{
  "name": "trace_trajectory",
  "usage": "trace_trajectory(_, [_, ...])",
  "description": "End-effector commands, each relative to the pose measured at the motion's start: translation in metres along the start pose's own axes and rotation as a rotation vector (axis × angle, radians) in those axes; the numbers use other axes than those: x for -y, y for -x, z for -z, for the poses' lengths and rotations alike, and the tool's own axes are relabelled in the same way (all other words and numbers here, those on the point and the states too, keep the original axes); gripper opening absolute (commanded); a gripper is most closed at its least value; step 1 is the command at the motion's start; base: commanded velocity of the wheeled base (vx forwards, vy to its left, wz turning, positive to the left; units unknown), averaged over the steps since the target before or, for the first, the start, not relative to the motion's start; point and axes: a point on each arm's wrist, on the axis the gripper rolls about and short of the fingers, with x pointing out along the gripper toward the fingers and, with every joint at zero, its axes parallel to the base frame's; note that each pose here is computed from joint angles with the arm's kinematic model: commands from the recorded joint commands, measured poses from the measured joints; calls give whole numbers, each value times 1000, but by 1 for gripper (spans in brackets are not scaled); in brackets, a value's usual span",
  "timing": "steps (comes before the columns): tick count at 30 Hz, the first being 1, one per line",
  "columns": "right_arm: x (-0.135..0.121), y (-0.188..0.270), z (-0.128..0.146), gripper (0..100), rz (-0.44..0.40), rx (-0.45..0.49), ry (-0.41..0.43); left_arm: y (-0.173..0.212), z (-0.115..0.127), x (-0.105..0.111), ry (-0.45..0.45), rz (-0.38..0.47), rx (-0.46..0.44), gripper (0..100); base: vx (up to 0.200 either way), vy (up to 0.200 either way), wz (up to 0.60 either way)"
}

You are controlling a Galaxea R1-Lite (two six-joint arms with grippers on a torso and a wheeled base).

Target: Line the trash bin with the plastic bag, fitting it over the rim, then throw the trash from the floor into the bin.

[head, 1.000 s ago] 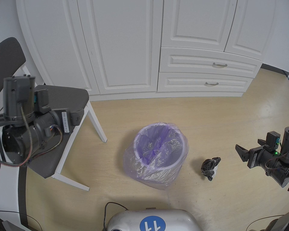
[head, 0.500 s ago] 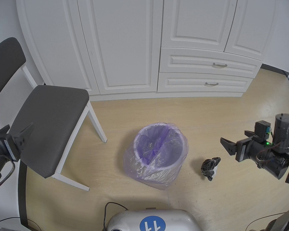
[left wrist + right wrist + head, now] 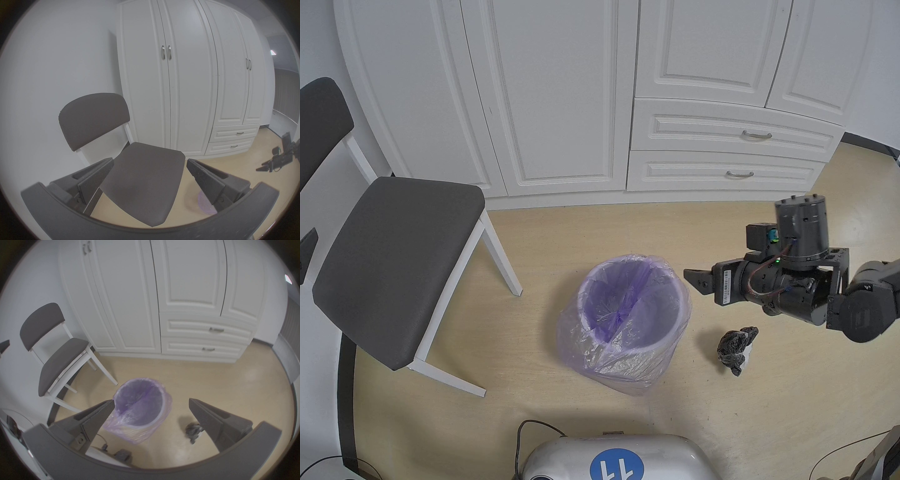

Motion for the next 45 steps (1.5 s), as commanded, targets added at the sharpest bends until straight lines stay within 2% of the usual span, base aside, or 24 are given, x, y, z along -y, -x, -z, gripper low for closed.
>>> trace_trajectory(1, [-13,-32,0,100,-96,-135,-130,-1,-4,-3,-3,-29,10,100,0,0,0])
trace_trajectory(2, [-14,-36,-5,100,-119,-174,-179,-1,-3,-3,-6,-26,5,100,0,0,0])
trace_trajectory(7, [-17,-48,-7,100,-118,-253,-243,-1,-2,-3,-8,-26,3,100,0,0,0])
trace_trajectory(24, [-23,-103,28,100,-56,-368,-288,-7,3,0,-21,-24,-21,100,0,0,0])
trace_trajectory(32, [-27,-121,47,100,-40,-411,-280,-13,9,4,-37,-22,-54,100,0,0,0])
trace_trajectory(38, [-28,-144,49,100,50,-380,-269,-15,11,5,-39,-20,-52,100,0,0,0])
trace_trajectory(45, [-39,-186,28,100,138,-427,-237,-16,12,5,-40,-20,-48,100,0,0,0])
